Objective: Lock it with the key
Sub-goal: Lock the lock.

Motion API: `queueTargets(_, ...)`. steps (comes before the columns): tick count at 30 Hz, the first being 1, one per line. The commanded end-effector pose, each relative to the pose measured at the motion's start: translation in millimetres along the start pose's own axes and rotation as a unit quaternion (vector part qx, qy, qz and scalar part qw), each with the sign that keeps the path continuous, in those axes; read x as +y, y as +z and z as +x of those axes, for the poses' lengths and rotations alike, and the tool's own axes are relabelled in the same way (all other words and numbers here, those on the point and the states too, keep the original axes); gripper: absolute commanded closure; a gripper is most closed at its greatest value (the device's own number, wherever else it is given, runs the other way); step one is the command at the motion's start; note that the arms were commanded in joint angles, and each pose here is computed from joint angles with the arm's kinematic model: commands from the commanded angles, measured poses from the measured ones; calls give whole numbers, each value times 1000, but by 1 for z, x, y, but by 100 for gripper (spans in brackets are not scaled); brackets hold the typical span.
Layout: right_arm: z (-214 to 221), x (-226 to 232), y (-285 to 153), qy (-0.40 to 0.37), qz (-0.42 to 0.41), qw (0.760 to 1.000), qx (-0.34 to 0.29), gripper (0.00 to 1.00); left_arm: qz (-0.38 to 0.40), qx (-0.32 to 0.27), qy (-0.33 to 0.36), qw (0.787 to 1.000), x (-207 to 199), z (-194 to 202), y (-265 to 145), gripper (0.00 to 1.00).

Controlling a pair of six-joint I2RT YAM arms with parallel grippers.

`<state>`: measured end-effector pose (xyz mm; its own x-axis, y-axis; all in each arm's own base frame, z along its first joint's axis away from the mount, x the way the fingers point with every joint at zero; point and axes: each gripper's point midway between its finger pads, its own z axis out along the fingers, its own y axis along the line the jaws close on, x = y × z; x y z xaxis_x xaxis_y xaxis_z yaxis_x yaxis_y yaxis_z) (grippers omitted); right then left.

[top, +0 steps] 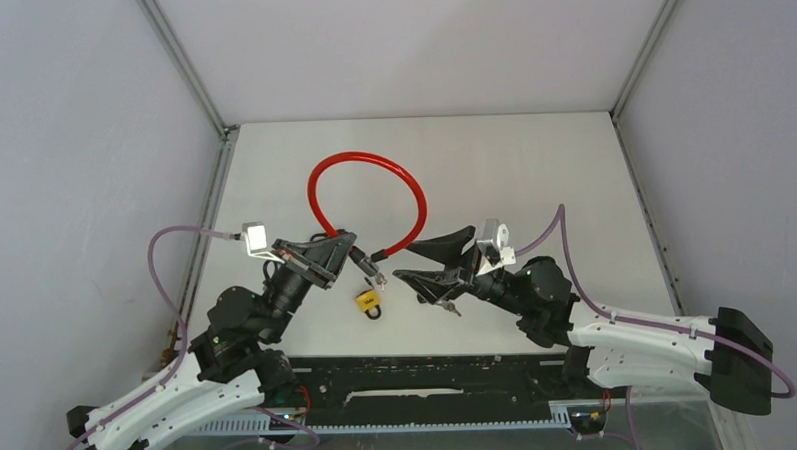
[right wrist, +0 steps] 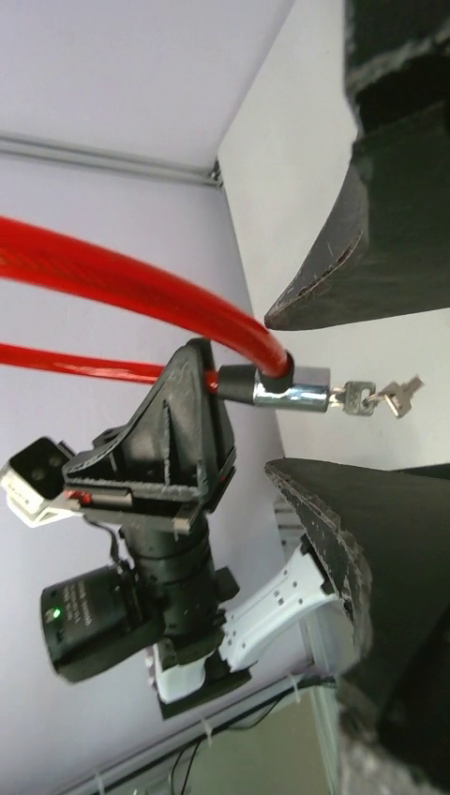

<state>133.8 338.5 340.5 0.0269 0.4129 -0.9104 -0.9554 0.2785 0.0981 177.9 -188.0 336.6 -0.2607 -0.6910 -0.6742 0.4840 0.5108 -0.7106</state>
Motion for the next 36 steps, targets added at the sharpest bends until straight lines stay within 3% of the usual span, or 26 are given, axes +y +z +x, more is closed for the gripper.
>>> queueTargets(1,-45,16,11,15,-35,997,-64,45,29,-24,-34,999,-16,-14,0,100)
queueTargets(10,-45,5,21,3,-16,998,-65,49,43,-8,-31,999,-21,-5,2,100)
queueTargets(14,-42,4,24,4,-15,998,-62,57,44,-8,-35,998,-22,-5,2,100)
queueTargets(16,-39,3,25,5,-14,998,-58,65,44,-9,-37,998,-22,-6,2,100)
queueTargets(20,-31,4,25,0,-19,999,-47,97,49,-9,-37,998,-24,-6,2,100)
queueTargets(21,-30,4,26,-1,-20,999,-45,100,50,-9,-38,998,-24,-6,2,100)
queueTargets(36,30,4,37,-25,-18,999,19,100,68,2,-60,996,-36,0,8,100)
